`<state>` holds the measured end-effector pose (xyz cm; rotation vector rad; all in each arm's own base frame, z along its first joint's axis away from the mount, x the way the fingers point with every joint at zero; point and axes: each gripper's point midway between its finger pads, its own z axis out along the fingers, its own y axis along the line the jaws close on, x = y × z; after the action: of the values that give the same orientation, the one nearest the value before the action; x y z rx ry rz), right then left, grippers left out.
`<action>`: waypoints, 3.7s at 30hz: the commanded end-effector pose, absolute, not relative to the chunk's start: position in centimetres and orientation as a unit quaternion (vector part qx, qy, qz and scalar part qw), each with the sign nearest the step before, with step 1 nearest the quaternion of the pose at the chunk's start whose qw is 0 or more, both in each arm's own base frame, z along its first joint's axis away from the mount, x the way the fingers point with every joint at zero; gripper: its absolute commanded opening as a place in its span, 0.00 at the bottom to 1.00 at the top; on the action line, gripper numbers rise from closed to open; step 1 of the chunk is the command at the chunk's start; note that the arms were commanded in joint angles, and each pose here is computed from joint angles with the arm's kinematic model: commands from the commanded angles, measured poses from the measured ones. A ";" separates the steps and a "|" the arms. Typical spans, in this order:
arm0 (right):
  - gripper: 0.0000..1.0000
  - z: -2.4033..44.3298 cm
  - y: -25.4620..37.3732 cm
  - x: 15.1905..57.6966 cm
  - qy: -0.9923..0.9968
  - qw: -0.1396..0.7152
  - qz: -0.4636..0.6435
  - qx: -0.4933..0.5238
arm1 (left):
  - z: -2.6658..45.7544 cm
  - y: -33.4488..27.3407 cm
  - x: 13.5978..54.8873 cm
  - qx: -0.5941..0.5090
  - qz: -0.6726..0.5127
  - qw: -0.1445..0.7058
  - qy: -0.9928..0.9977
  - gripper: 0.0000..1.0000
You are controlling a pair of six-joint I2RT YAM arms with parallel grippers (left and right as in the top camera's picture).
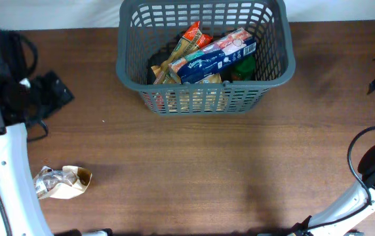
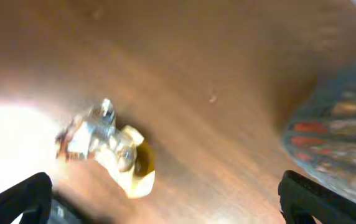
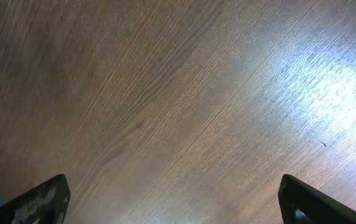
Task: Pack container
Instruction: 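Move the left gripper down to the clear mushroom bag and grasp it, then lift the mushroom bag with the left gripper toward the basket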
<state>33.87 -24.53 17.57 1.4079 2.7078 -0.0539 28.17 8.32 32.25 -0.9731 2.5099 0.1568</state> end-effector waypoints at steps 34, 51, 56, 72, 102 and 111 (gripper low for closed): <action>0.99 17.9 -24.5 33.7 0.884 0.047 -0.024 0.464 | 14.1 12.1 20.7 -0.731 0.092 0.082 0.671 0.99; 0.99 17.9 -24.5 33.7 0.884 0.047 -0.024 0.464 | 9.1 12.0 18.8 -0.694 0.079 0.034 0.715 0.99; 0.99 17.9 -24.5 33.7 0.884 0.047 -0.024 0.464 | 7.5 11.7 18.9 -0.672 0.070 0.033 0.737 0.99; 0.99 17.9 -24.5 33.7 0.884 0.047 -0.024 0.464 | 7.3 14.2 18.2 -0.699 0.068 0.046 0.710 0.99; 0.99 17.9 -24.5 33.7 0.884 0.047 -0.024 0.464 | 2.3 13.3 19.4 -0.706 0.006 0.081 0.703 0.99; 0.99 17.9 -24.5 33.7 0.884 0.047 -0.024 0.464 | 2.2 14.1 19.0 -0.707 0.032 0.091 0.701 0.99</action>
<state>33.90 -24.55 17.57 1.4072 2.7065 -0.0542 19.41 13.50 2.19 -2.0870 2.1197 0.0486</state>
